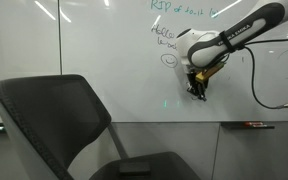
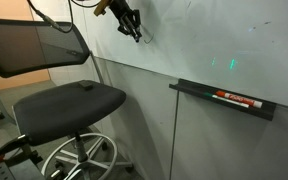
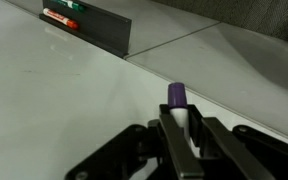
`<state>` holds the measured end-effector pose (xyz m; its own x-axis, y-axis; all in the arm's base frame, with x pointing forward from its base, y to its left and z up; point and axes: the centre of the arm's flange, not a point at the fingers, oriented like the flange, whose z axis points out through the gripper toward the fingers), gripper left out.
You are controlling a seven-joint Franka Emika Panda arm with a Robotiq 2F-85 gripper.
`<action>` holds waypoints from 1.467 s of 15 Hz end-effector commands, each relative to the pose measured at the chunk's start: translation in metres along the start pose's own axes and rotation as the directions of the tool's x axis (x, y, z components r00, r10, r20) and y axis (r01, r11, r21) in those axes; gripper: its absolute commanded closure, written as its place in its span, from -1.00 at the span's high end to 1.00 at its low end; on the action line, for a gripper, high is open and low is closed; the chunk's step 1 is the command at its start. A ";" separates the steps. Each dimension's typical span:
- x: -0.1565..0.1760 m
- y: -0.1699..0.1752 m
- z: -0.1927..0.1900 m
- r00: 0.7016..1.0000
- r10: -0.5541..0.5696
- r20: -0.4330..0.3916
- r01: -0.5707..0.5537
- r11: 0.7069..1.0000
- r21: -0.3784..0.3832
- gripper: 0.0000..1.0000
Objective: Use the marker on the chair to draw a smiley face on the whiteboard
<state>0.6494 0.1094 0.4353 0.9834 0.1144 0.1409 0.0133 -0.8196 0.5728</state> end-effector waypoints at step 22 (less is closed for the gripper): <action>-0.035 0.031 0.000 0.981 -0.060 0.186 0.061 0.998 0.002 -0.83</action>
<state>0.6177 0.0827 0.4275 0.9971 0.0425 -0.0627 0.0711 -0.8119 0.5795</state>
